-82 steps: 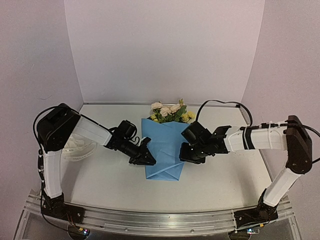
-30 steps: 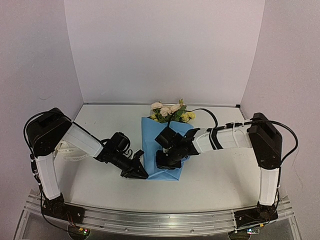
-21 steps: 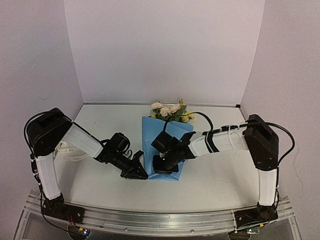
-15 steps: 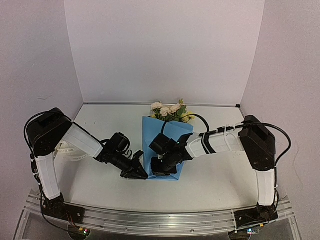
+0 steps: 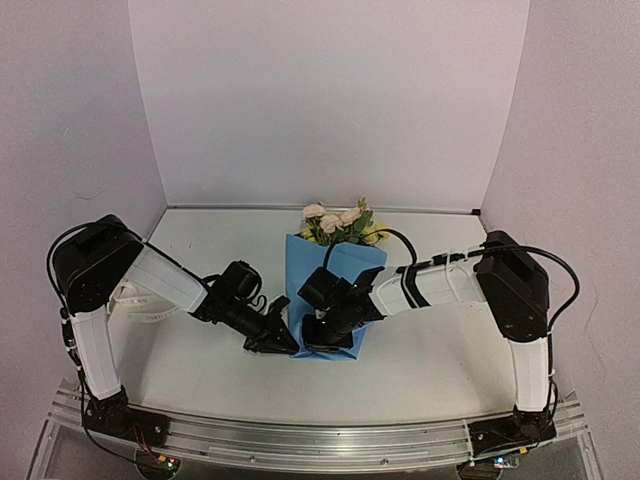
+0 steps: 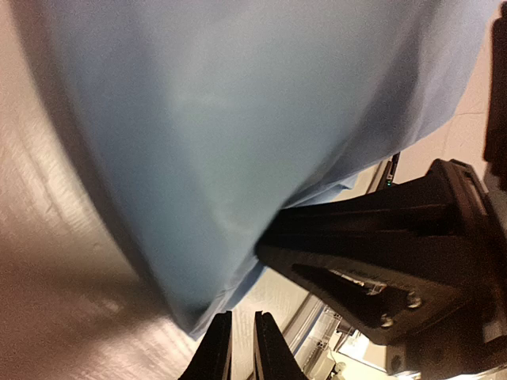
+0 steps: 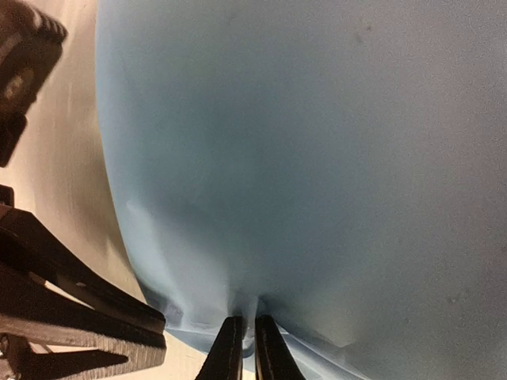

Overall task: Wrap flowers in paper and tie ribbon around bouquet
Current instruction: Press the fold line of the folded wrapping paper.

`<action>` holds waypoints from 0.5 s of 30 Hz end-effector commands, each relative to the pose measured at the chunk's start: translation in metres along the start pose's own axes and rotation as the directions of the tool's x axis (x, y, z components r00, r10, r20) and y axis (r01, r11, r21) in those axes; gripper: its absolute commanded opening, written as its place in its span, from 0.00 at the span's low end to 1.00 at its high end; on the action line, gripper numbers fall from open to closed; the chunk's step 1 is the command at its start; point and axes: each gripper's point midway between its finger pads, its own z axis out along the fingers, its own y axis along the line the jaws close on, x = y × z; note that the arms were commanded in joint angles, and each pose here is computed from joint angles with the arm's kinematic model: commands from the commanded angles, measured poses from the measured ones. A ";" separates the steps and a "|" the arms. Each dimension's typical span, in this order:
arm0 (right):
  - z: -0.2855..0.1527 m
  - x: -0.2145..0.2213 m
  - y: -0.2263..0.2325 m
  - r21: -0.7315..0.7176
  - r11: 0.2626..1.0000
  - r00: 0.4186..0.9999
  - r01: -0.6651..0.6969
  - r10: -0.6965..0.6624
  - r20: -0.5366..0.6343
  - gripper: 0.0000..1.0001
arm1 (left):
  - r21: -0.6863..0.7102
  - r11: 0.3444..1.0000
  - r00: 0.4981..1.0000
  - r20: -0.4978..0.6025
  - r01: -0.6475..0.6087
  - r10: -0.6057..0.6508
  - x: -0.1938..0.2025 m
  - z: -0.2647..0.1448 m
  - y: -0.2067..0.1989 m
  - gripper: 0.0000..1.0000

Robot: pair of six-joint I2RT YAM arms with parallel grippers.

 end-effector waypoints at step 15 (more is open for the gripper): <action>0.013 0.014 -0.019 0.072 0.997 0.999 -0.009 0.012 -0.042 0.06 | 0.030 0.997 0.989 0.126 0.075 -0.078 -0.050 -0.007 0.012 0.13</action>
